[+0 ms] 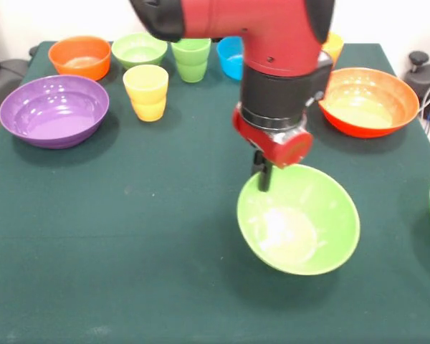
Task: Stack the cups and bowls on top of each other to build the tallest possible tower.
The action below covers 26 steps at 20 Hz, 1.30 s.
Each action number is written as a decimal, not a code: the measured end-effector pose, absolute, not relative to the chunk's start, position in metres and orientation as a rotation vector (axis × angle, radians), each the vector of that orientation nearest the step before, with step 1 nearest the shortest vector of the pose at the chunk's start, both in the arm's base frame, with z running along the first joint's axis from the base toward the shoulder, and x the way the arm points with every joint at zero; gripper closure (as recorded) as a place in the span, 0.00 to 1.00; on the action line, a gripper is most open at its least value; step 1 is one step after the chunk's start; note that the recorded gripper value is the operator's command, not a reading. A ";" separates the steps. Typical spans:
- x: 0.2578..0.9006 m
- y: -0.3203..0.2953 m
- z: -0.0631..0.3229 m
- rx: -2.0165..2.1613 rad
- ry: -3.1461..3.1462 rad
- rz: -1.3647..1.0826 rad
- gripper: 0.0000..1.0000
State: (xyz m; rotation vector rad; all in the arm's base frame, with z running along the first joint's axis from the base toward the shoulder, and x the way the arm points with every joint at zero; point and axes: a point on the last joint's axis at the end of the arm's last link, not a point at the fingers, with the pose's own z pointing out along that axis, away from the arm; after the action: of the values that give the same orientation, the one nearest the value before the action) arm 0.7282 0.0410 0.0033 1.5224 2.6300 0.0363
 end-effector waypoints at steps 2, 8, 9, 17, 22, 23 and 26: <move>0.724 0.033 0.003 1.522 2.626 0.043 1.00; 0.709 0.017 0.001 1.507 2.625 -0.008 1.00; 0.708 0.016 0.002 1.504 2.626 -0.022 1.00; 0.689 0.030 0.012 1.462 2.689 -0.348 1.00; 0.678 0.055 0.030 1.438 2.718 -0.700 1.00; 0.675 0.059 0.034 1.435 2.718 -0.778 1.00; 0.668 0.069 0.043 1.414 2.700 -1.047 1.00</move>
State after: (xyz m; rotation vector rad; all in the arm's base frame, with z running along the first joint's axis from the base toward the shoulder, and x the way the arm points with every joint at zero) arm 0.6677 0.0692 0.0432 1.4137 2.7003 -1.0467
